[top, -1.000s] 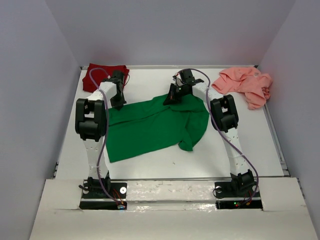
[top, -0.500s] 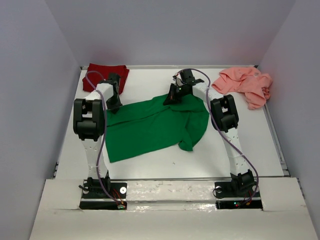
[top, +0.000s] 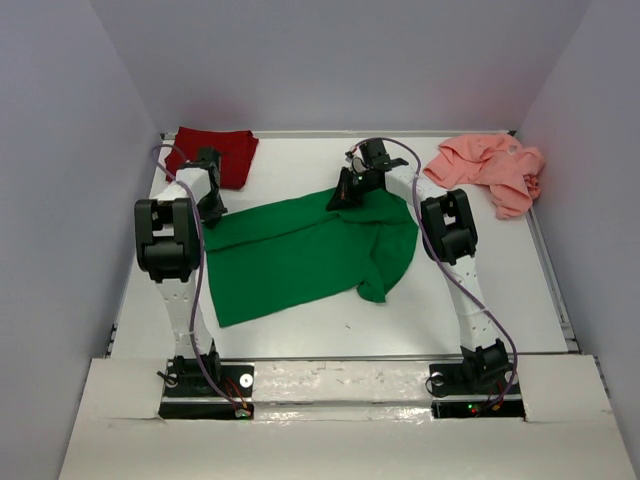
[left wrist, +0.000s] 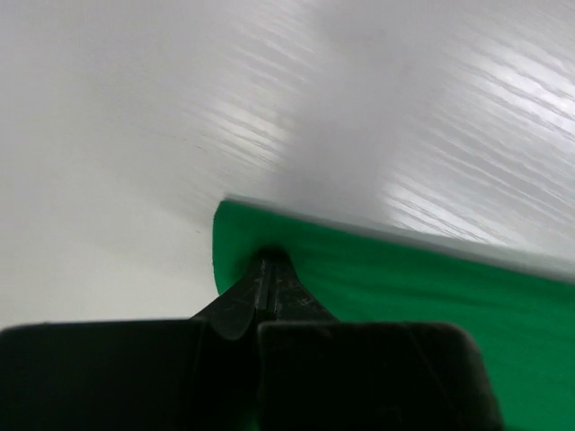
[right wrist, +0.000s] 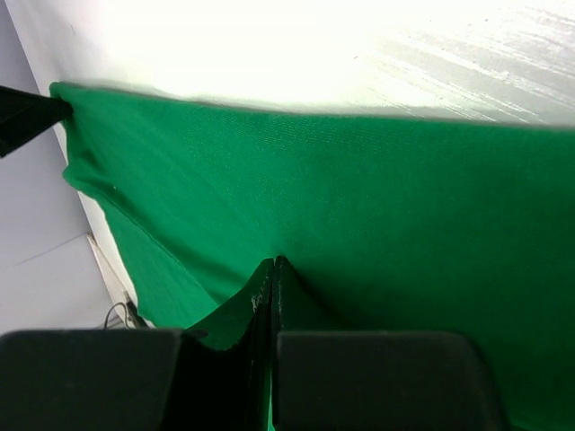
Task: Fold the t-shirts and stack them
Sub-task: Fold the tshirt
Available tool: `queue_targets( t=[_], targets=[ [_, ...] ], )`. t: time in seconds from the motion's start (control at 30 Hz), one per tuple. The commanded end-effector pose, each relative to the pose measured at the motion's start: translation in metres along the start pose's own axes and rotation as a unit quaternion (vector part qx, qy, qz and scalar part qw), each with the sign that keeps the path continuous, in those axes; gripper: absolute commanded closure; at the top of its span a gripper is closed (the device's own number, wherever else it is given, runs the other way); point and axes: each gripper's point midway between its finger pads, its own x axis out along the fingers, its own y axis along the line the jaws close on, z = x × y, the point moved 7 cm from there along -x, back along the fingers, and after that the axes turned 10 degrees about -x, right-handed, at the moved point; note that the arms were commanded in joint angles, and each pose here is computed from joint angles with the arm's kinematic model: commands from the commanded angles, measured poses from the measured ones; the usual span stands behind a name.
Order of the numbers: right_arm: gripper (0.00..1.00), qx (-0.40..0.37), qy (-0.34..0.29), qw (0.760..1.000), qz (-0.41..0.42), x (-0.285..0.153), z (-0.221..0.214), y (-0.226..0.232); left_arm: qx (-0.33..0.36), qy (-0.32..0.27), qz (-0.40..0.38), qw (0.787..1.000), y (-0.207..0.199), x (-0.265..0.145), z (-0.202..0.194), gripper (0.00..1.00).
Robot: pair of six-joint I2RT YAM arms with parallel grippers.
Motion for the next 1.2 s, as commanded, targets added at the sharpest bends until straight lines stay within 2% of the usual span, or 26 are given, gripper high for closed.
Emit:
queue_targets(
  t=[0.0, 0.27, 0.4, 0.53, 0.6, 0.67, 0.73, 0.9, 0.93, 1.17],
  targets=[
    [1.00, -0.009, -0.002, 1.000, -0.024, -0.005, -0.002, -0.005, -0.019, -0.007, 0.039, 0.999, 0.030, 0.004, 0.019, 1.00],
    [1.00, -0.008, -0.002, 1.000, -0.023, -0.006, -0.001, -0.004, -0.062, -0.010, 0.064, 0.996, 0.062, 0.011, 0.044, 1.00],
    [1.00, -0.008, -0.001, 1.000, -0.023, -0.006, -0.002, -0.005, -0.082, -0.034, 0.044, 0.995, 0.063, -0.002, 0.070, 1.00],
    [1.00, -0.008, 0.001, 1.000, -0.023, -0.005, -0.003, -0.005, -0.085, -0.064, -0.037, 0.994, 0.038, -0.039, 0.086, 1.00],
    [1.00, -0.008, 0.001, 1.000, -0.021, -0.005, -0.003, -0.005, -0.067, -0.086, -0.072, 0.991, 0.013, -0.067, 0.089, 1.00],
    [1.00, -0.008, 0.000, 1.000, -0.022, -0.004, -0.002, -0.006, -0.046, -0.085, -0.108, 0.989, -0.009, -0.085, 0.083, 1.00],
    [1.00, -0.006, 0.001, 1.000, -0.021, -0.003, -0.003, -0.006, -0.011, -0.080, -0.160, 0.984, -0.048, -0.106, 0.066, 1.00],
    [1.00, -0.007, -0.002, 1.000, -0.023, -0.005, -0.001, -0.005, 0.043, -0.047, -0.291, 0.955, -0.114, -0.134, 0.024, 1.00],
    [1.00, -0.007, -0.003, 1.000, -0.023, -0.005, -0.001, -0.004, 0.055, -0.039, -0.328, 0.942, -0.129, -0.139, 0.016, 1.00],
    [1.00, -0.007, -0.013, 0.999, -0.033, -0.011, 0.004, -0.006, 0.076, -0.010, -0.400, 0.913, -0.166, -0.144, -0.006, 1.00]
  ],
)
